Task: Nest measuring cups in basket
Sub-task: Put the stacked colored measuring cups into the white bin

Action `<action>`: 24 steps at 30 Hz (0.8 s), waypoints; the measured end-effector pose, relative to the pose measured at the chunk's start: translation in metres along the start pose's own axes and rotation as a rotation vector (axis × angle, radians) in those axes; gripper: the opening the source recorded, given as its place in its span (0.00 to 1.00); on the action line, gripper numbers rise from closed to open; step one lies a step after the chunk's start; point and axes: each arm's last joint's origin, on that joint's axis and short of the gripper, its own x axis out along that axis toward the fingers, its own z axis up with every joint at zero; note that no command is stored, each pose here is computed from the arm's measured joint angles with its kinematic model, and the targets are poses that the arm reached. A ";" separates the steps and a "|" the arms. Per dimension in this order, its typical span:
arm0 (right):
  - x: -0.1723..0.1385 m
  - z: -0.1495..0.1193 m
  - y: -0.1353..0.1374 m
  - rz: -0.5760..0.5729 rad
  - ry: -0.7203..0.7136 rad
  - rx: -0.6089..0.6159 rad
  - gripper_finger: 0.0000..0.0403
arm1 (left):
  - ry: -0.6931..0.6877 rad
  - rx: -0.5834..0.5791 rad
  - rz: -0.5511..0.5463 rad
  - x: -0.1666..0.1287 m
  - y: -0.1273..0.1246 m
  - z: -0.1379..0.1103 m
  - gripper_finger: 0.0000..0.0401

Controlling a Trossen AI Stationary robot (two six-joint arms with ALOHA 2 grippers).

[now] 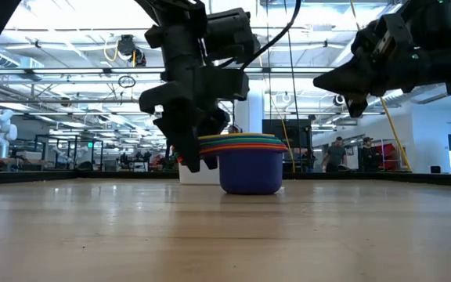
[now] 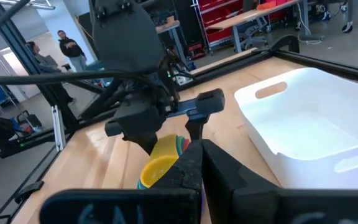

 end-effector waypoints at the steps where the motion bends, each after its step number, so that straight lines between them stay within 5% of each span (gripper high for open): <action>1: 0.000 0.000 0.000 0.001 -0.002 0.000 0.00 | 0.002 -0.001 -0.001 0.000 0.000 0.000 0.76; 12: 0.000 0.001 -0.002 -0.011 -0.007 0.001 0.00 | 0.020 -0.049 -0.007 0.000 -0.001 -0.002 0.37; 24: 0.000 0.001 -0.002 -0.011 -0.007 0.001 0.00 | 0.050 -0.080 0.032 0.000 -0.007 -0.001 0.45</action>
